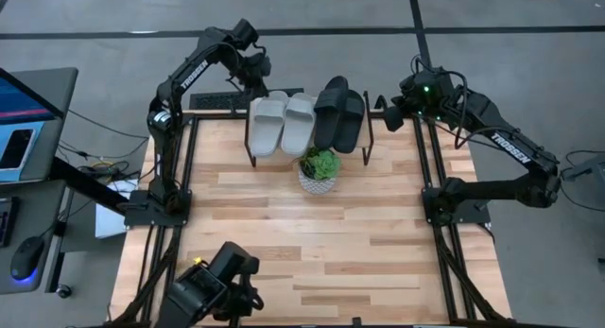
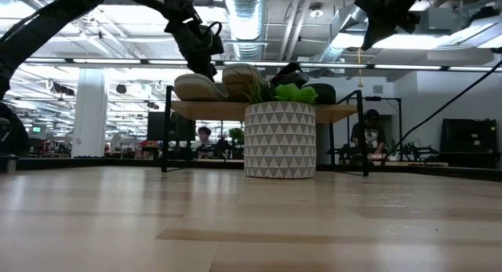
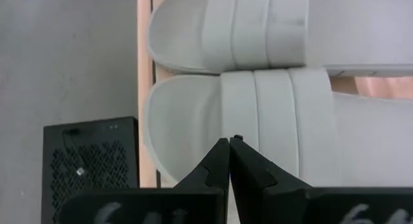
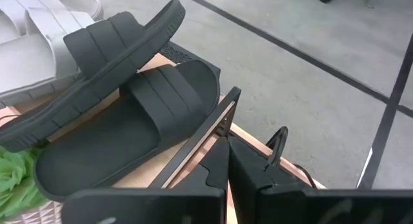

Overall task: Pick and place slides into the shelf
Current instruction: Adjust the slides on the shelf

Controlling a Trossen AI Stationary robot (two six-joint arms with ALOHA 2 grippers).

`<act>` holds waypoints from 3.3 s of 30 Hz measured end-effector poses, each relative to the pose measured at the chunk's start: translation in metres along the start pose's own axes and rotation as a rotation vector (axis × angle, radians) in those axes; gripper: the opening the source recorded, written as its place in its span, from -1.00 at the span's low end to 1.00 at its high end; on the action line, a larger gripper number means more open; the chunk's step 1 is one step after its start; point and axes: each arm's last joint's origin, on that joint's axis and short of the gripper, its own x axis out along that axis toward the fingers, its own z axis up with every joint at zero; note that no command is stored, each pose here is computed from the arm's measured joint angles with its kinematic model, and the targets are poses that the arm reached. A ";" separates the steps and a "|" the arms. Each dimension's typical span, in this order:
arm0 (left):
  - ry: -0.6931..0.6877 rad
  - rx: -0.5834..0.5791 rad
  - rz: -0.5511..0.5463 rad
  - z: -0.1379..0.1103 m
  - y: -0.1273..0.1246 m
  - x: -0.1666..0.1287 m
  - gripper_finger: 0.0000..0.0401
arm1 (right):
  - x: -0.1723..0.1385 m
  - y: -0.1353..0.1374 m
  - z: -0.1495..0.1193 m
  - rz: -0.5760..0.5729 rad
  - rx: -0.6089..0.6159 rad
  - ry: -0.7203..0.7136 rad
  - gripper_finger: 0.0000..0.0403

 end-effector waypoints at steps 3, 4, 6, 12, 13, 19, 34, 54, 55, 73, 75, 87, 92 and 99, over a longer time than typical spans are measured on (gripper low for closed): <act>0.030 0.019 0.004 0.002 -0.002 0.004 -1.00 | 0.000 0.000 0.000 0.000 0.000 0.000 -1.00; 0.039 0.024 0.009 0.003 -0.002 0.005 -1.00 | 0.000 0.000 0.000 0.000 0.000 0.000 -1.00; 0.039 0.040 0.032 0.005 -0.001 0.007 -1.00 | 0.000 0.000 0.000 0.000 0.000 0.000 -1.00; 0.077 0.066 0.120 0.007 0.004 0.007 -1.00 | 0.000 0.000 0.000 0.000 0.000 -0.001 -1.00; 0.080 0.073 0.128 0.008 0.004 0.007 -1.00 | 0.000 0.000 0.000 0.000 0.000 -0.001 -1.00; 0.081 0.088 0.131 0.010 0.004 0.010 -1.00 | 0.000 0.000 0.000 0.000 0.000 -0.001 -1.00; 0.180 0.031 0.037 0.003 0.002 0.031 -1.00 | 0.000 0.000 0.000 0.001 -0.001 0.000 -1.00; 0.374 -0.105 0.111 -0.019 0.009 0.019 -1.00 | 0.000 0.000 -0.001 0.001 -0.010 0.008 -1.00; 0.373 -0.108 0.113 -0.020 0.010 0.018 -1.00 | 0.000 0.000 -0.001 0.001 -0.008 0.008 -1.00; 0.169 0.002 0.258 0.006 -0.030 -0.052 -1.00 | 0.001 -0.005 -0.001 -0.019 0.005 0.010 -1.00; 0.110 0.020 0.239 0.015 -0.047 -0.061 -1.00 | 0.001 -0.007 -0.001 -0.027 0.003 0.011 -1.00; 0.188 0.101 0.236 0.059 -0.127 -0.042 -1.00 | 0.002 -0.013 -0.001 -0.050 -0.066 0.017 -1.00; 0.130 -0.101 0.204 0.041 -0.140 -0.032 -1.00 | 0.002 -0.013 -0.002 -0.050 -0.106 0.029 -1.00; -0.145 -0.210 0.443 0.014 -0.184 -0.019 -1.00 | 0.002 -0.018 -0.002 -0.061 -0.154 0.034 -1.00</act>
